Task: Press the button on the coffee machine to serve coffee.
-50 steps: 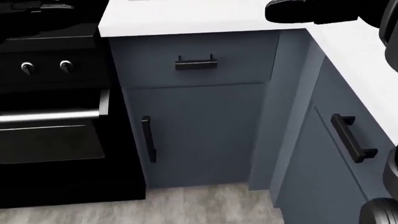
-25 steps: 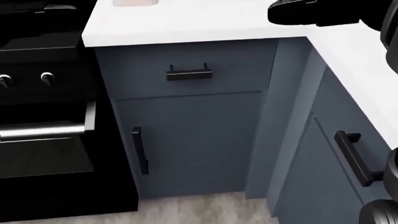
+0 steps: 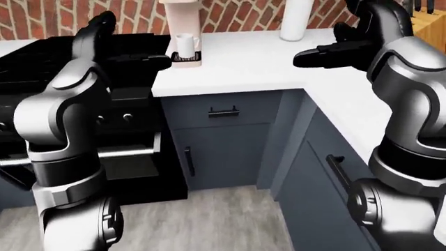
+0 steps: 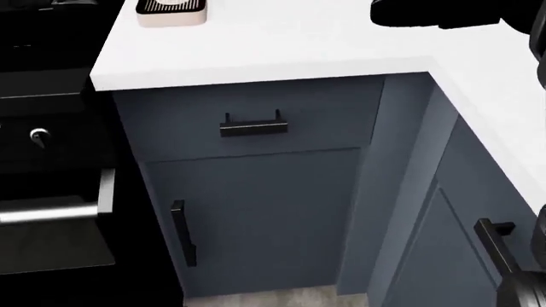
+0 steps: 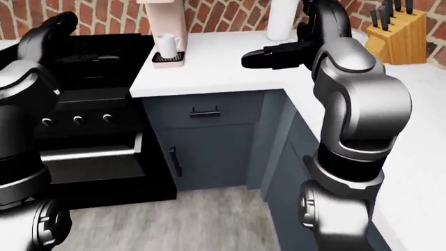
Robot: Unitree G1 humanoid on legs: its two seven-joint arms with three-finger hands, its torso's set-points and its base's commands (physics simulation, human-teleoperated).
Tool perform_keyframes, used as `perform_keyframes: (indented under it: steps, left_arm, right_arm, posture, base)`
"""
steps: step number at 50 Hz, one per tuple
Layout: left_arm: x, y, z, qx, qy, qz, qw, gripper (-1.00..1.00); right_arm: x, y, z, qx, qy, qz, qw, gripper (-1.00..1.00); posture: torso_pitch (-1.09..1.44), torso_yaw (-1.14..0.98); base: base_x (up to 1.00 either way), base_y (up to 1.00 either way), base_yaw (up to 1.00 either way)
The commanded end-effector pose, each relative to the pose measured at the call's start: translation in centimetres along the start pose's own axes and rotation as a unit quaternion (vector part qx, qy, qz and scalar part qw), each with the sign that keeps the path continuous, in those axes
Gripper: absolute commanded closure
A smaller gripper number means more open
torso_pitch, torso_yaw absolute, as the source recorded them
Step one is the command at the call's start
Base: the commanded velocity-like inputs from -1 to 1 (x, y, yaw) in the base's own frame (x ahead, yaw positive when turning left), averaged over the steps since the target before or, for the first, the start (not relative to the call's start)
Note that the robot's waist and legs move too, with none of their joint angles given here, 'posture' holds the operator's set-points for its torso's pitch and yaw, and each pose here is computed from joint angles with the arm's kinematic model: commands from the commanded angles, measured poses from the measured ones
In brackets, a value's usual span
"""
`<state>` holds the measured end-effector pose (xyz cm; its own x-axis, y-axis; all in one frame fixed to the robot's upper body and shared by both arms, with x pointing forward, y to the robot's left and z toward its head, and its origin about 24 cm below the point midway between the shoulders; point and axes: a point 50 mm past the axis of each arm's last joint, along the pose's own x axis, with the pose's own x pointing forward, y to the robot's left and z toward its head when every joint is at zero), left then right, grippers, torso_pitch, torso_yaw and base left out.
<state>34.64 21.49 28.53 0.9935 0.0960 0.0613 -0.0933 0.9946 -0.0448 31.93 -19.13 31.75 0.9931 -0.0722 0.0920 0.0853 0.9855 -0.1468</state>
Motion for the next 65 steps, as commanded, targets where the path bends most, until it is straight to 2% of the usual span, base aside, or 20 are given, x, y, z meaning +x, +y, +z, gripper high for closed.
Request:
perform_keyframes:
  steps: [1,41,46,50,55,65]
  left_arm:
    - [-0.5,0.5,2.2,-0.002,-0.047,0.006,0.9989,-1.00]
    - [-0.7,0.5,2.1,-0.002,-0.045,0.007,0.9990,-1.00]
    - [-0.4,1.4,1.7,-0.002,-0.046,0.009,0.9989,-1.00]
    - [0.3,0.6,1.4,-0.003,-0.045,0.008,0.9990,-1.00]
    - [-0.8,0.6,1.7,-0.002,-0.043,0.007,0.9990,-1.00]
    - [-0.8,0.7,1.7,-0.004,-0.044,0.008,0.9990,-1.00]
  right_arm:
    - [-0.4,0.0,1.6,-0.002,-0.036,-0.002,0.9993,-1.00]
    - [-0.3,0.2,1.5,-0.005,-0.034,0.001,0.9994,-1.00]
    - [0.2,0.6,1.0,-0.004,-0.031,-0.001,0.9995,-1.00]
    - [0.2,0.2,1.0,-0.004,-0.031,-0.003,0.9995,-1.00]
    - [-0.4,0.2,1.1,0.000,-0.032,0.000,0.9995,-1.00]
    - [-0.5,0.2,1.5,-0.003,-0.032,0.000,0.9995,-1.00]
  posture:
    - [0.00,0.00]
    - [0.00,0.00]
    - [0.00,0.00]
    - [0.00,0.00]
    - [0.00,0.00]
    - [0.00,0.00]
  base:
    - [0.17,0.00,0.00]
    - [0.17,0.00,0.00]
    - [0.16,0.02,0.00]
    - [0.16,0.02,0.00]
    - [0.16,0.02,0.00]
    - [0.13,0.07,0.00]
